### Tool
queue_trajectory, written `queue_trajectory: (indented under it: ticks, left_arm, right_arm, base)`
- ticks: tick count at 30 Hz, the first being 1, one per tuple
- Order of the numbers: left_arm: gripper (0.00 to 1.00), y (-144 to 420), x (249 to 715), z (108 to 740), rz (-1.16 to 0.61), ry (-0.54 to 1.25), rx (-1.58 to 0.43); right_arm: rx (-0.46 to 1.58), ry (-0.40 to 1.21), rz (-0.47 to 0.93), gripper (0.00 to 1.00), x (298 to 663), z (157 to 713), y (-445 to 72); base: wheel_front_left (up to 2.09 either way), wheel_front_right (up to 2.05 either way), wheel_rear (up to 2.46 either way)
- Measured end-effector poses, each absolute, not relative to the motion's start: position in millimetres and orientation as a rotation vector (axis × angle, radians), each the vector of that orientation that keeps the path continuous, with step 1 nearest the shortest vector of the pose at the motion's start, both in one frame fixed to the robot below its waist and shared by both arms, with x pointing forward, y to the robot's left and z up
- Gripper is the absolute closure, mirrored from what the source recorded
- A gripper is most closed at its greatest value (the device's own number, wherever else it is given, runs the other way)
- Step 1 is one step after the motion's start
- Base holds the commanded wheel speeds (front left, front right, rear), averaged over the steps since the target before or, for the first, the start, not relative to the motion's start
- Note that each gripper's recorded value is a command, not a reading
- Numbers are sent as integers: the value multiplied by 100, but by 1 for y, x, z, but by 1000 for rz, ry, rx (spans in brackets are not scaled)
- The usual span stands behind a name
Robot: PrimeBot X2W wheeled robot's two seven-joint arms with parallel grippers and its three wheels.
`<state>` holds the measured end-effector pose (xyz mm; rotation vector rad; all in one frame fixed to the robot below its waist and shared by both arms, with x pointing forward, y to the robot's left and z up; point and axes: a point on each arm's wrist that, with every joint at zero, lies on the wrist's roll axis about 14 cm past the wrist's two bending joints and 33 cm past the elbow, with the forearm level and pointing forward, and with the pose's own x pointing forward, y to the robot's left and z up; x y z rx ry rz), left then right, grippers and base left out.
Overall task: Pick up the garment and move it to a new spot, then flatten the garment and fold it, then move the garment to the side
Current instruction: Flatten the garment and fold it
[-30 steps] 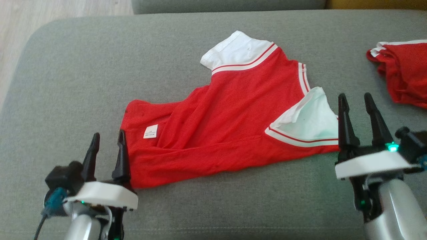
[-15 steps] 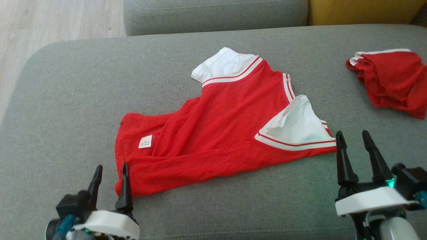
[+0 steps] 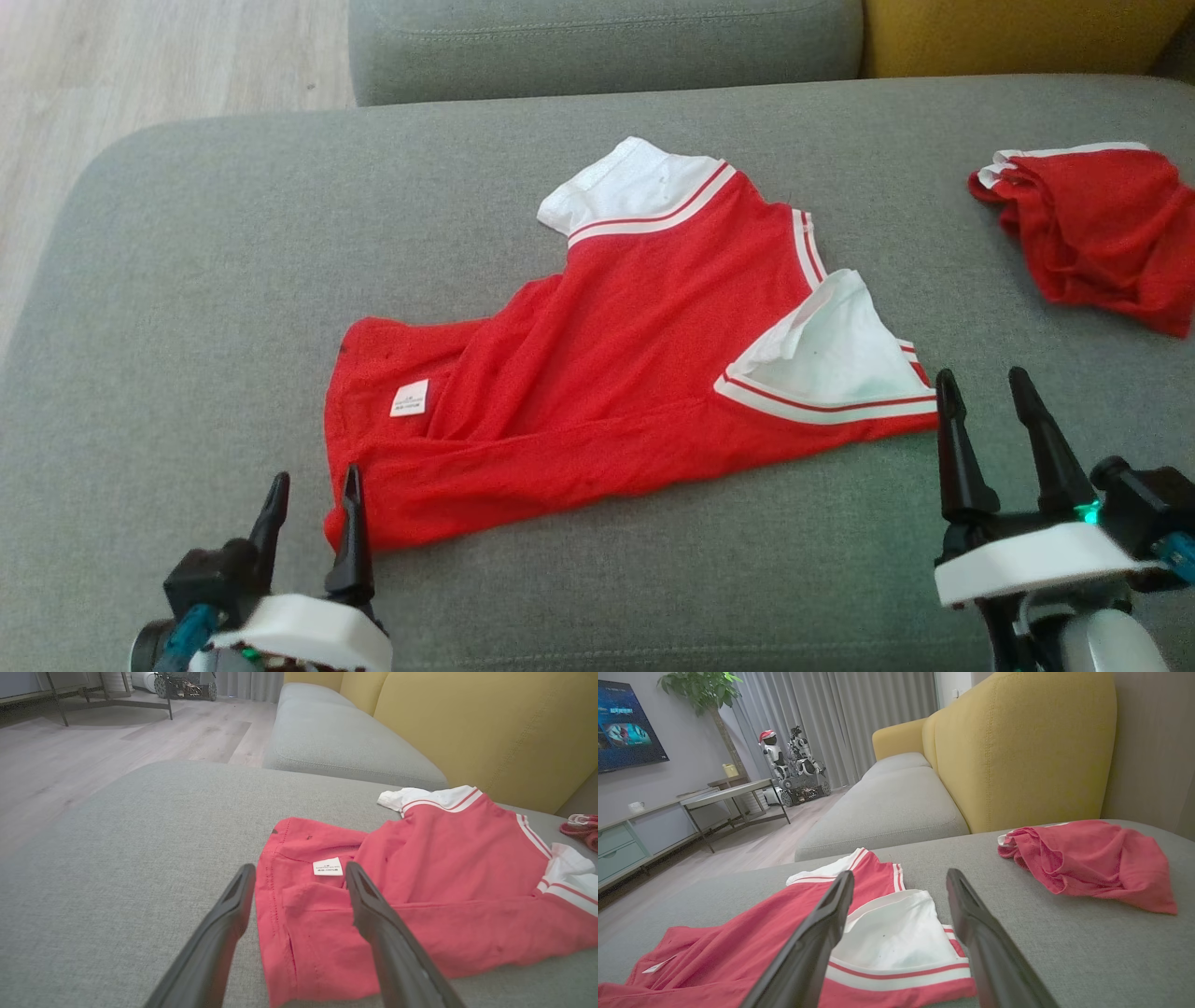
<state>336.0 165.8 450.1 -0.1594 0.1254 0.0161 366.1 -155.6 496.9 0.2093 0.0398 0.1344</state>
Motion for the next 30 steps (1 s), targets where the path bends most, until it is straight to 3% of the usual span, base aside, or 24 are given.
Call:
queue_trajectory:
  ticks: [10,16,25,26,27,28,29,30]
  left_arm:
    - [0,158,323,406,13,318,-206]
    - [0,155,314,370,25,463,-273]
    - [0,150,340,361,11,490,-382]
    - [55,150,341,360,9,495,-388]
    - [100,150,342,359,5,496,-393]
    - [100,149,343,358,-3,497,-396]
    - [100,149,343,357,-8,502,-396]
    - [100,149,343,355,-8,507,-394]
  right_arm:
    - [205,195,92,0,363,451,-167]
    - [198,317,84,0,385,417,-169]
    - [193,532,92,0,406,369,-162]
    - [196,545,92,0,407,366,-161]
    - [204,556,92,0,409,364,-160]
    - [211,569,91,53,410,362,-160]
    - [223,570,89,95,412,363,-159]
    - [233,566,86,100,414,364,-159]
  base:
    - [0,0,0]
    - [0,0,0]
    - [0,0,0]
    - [0,0,0]
    - [0,0,0]
    - [0,0,0]
    - [0,0,0]
    - [0,0,0]
